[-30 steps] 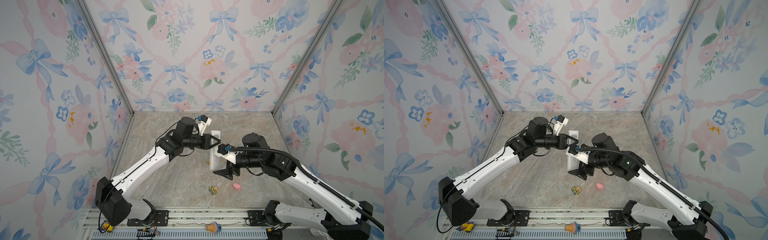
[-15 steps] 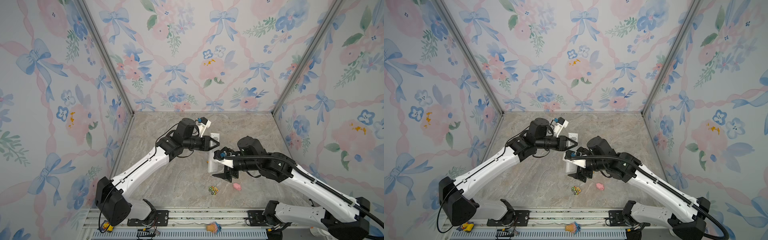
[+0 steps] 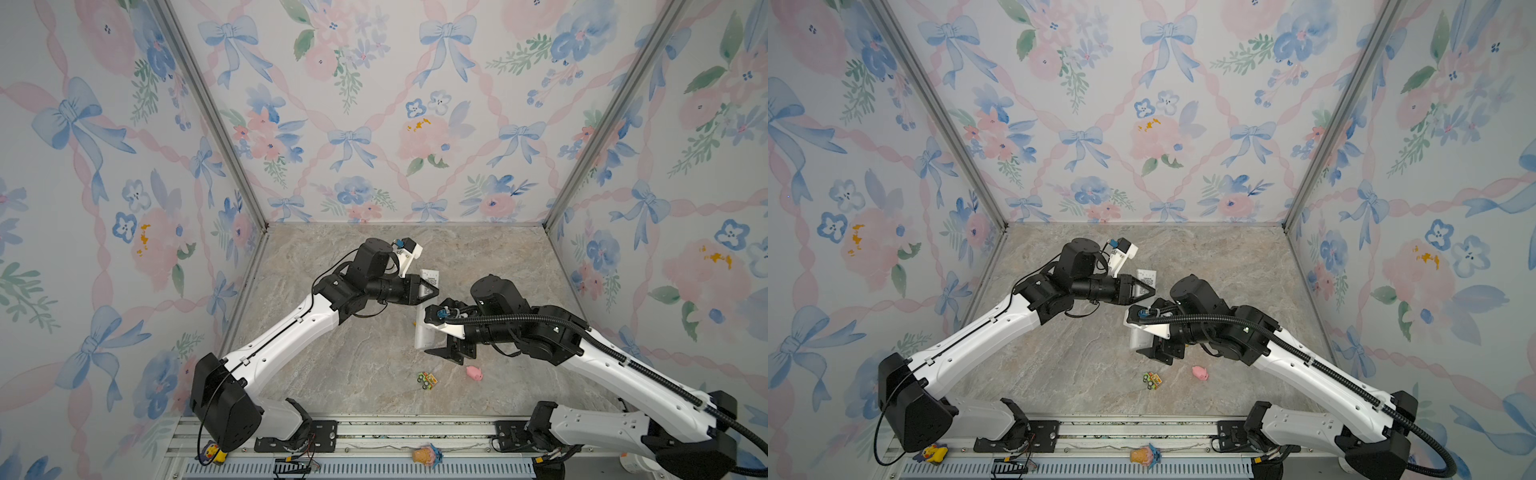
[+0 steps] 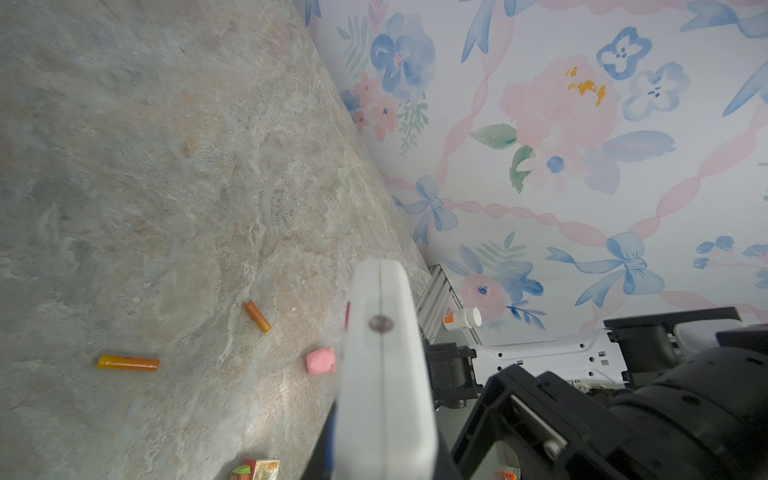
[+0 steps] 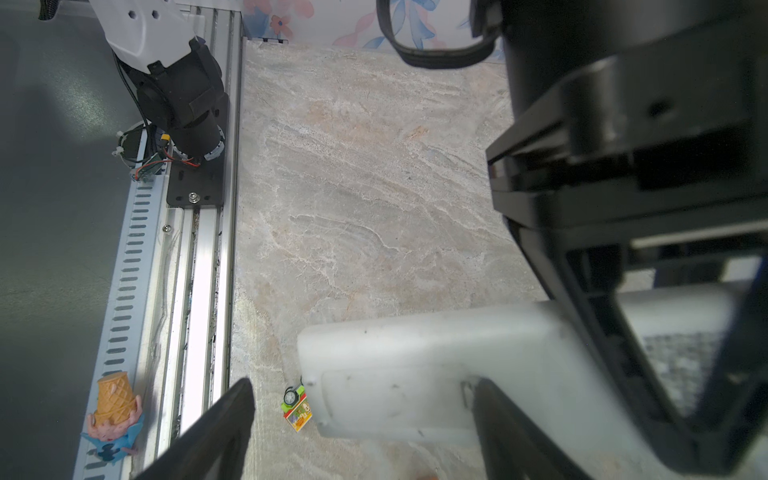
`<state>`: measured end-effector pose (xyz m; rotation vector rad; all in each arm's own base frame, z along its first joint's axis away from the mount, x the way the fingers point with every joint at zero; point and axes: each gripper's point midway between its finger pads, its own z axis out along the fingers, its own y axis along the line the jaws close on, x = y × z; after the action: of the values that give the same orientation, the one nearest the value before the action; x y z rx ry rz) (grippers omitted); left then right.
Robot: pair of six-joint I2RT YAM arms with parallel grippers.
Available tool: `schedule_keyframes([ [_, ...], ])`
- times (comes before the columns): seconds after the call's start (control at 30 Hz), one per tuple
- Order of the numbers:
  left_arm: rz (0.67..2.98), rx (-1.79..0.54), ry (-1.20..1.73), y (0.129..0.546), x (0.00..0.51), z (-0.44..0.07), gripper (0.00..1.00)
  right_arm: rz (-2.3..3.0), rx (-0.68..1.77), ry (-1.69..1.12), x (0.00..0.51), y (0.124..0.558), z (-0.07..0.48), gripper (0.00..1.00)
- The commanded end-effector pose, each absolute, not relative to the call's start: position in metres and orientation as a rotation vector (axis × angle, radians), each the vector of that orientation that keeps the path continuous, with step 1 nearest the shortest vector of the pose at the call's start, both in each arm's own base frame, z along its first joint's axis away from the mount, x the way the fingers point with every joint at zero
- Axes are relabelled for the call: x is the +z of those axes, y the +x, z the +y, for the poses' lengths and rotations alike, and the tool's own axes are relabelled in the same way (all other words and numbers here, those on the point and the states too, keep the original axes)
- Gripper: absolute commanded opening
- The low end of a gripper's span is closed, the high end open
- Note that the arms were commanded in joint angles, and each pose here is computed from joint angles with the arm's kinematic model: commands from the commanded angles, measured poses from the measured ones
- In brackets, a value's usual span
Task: Load the batteries into the remote control
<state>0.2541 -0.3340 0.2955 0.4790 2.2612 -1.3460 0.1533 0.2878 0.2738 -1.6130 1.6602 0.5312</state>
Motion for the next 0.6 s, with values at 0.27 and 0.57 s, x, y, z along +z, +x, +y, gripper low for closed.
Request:
schedule_keyframes([
  [0.27,2.117,-1.359,0.502,0.26,0.328,-0.337,0.0,1.691,0.646,-1.741,0.259,0.118,0.285,0.8],
  [0.57,2.135,-1.343,0.495,0.263,0.322,-0.336,0.0,1.692,0.671,-1.733,0.26,0.115,0.285,0.77],
])
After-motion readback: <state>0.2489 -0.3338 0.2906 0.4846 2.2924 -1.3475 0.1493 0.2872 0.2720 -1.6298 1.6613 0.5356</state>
